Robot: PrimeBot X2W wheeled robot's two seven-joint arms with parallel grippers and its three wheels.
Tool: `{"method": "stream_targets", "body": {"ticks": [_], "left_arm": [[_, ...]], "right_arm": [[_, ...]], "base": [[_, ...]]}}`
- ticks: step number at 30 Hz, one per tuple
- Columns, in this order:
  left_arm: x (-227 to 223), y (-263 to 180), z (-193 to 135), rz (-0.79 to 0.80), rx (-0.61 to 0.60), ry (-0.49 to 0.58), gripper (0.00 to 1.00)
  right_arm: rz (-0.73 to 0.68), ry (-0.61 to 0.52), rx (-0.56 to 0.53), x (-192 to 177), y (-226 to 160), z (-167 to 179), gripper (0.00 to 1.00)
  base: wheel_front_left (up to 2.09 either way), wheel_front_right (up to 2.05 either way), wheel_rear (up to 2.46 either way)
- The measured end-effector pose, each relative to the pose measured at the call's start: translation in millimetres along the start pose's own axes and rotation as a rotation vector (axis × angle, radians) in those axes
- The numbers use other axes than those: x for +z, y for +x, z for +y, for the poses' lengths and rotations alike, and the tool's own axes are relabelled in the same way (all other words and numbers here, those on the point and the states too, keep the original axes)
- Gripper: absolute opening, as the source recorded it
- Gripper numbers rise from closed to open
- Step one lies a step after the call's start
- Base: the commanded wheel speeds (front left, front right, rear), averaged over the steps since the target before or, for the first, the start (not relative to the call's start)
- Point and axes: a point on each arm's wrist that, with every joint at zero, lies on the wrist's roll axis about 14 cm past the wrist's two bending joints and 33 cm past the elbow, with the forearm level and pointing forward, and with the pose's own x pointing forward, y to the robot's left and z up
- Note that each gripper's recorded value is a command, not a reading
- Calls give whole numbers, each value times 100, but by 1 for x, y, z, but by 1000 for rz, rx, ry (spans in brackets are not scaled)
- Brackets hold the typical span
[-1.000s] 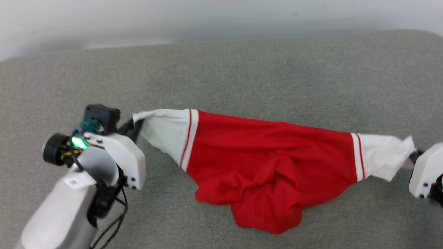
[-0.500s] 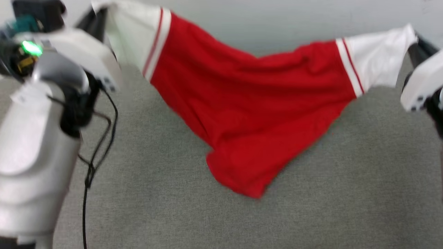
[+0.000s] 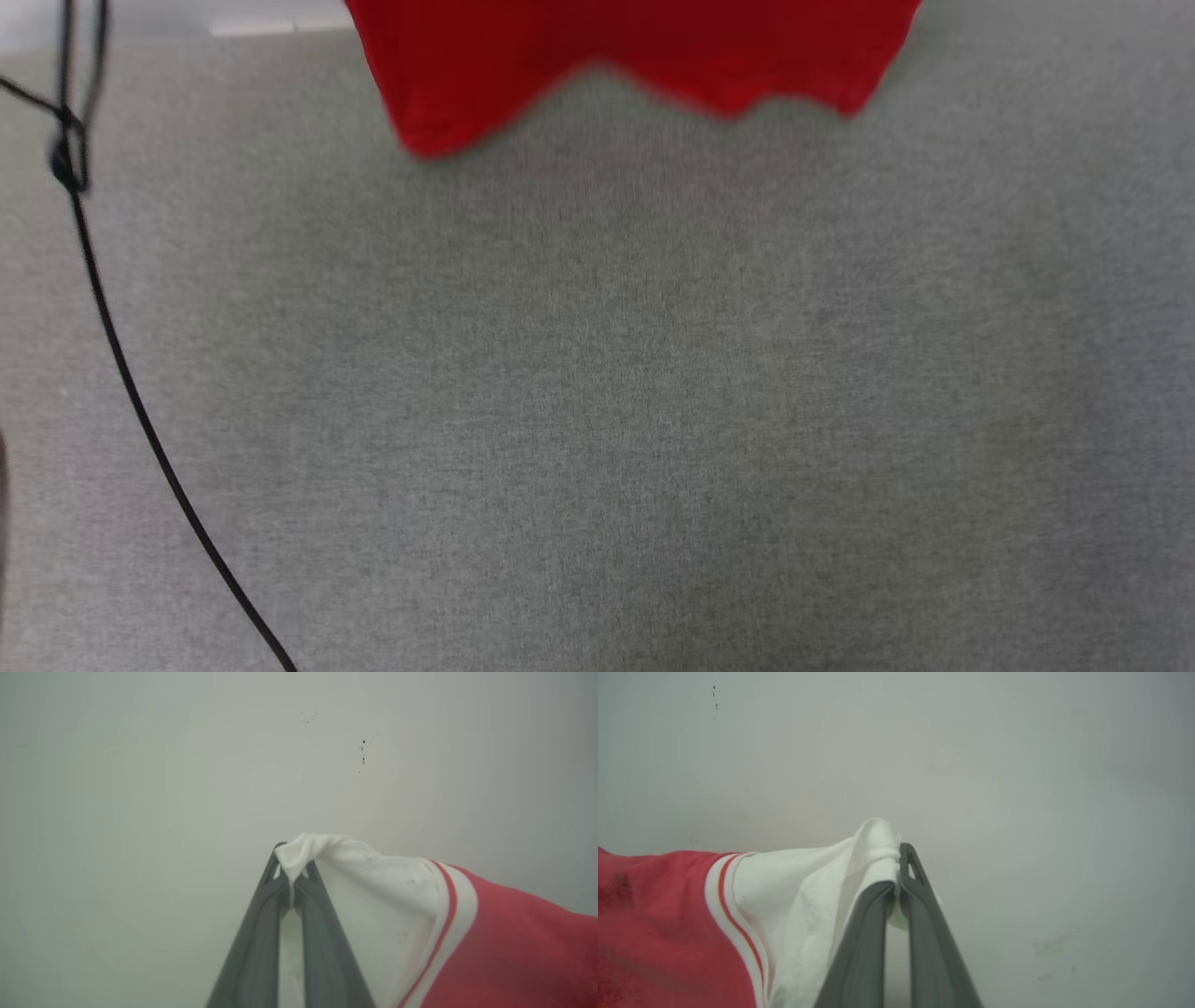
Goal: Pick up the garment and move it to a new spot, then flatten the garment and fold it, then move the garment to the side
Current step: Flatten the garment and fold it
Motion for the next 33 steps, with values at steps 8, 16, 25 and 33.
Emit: {"method": "stream_targets", "body": {"ticks": [8, 16, 25, 33], "left_arm": [[-37, 41, 10, -23, 15, -13, 0], [-143, 46, 14, 124, 32, -88, 0], [-207, 14, 18, 239, 45, -149, 0], [-223, -45, -4, 296, 25, -221, 0]], "right_arm": [[-47, 9, 14, -19, 55, 11, 0], [46, 14, 37, -99, 82, 22, 0], [152, 20, 66, -156, 73, 35, 0], [275, 52, 100, -198, 18, 49, 0]], "base": [[0, 0, 0], [0, 0, 0], [0, 0, 0], [0, 0, 0]]}}
